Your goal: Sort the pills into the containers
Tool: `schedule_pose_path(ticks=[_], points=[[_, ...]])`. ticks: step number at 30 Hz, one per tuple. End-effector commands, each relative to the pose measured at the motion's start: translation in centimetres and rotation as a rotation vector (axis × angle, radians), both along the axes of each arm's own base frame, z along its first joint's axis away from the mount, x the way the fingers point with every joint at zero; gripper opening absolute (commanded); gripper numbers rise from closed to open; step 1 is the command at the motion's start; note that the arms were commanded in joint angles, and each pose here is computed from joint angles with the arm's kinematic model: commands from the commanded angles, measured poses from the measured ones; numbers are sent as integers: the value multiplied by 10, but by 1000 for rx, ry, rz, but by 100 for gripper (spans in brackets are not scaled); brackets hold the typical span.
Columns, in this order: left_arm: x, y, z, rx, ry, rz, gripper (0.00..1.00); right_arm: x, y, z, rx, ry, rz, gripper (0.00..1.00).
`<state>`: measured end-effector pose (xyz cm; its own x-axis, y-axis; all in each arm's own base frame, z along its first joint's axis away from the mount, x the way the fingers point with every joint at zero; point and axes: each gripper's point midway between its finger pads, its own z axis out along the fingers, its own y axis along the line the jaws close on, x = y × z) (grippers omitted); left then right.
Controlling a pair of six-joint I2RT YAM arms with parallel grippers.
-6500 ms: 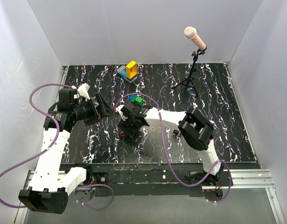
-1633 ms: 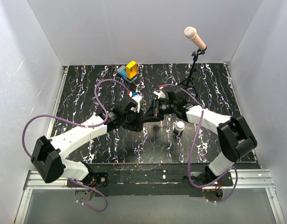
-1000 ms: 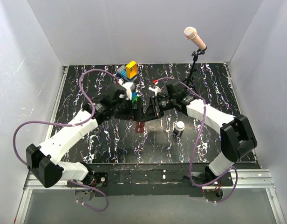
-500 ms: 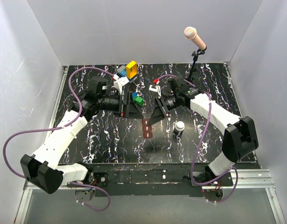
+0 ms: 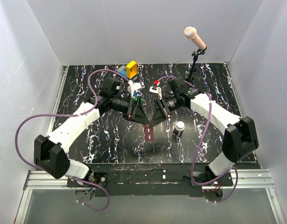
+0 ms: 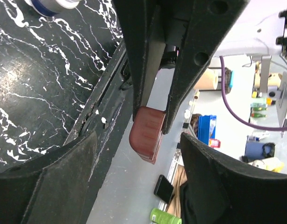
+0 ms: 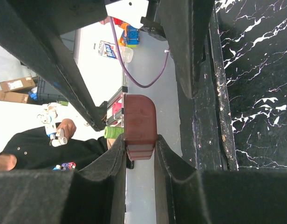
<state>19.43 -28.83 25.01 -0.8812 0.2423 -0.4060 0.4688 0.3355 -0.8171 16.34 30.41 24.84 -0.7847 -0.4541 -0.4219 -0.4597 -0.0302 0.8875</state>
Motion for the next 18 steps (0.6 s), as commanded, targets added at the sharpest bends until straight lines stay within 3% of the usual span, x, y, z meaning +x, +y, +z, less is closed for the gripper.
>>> schedule_pose_path(ticks=[1, 9, 15, 18], points=[[-14, -10, 12, -65, -23, -95, 64, -5, -1, 29, 73, -64, 25, 1], [-26, -16, 11, -94, -3, -149, 39, -3, 0, 29, 66, -68, 18, 1], [-30, -19, 12, -101, -10, -166, 0, -2, 0, 28, 58, -75, 11, 4], [-31, -19, 16, -107, -24, -163, 0, 2, 0, 27, 38, -94, -18, 13]])
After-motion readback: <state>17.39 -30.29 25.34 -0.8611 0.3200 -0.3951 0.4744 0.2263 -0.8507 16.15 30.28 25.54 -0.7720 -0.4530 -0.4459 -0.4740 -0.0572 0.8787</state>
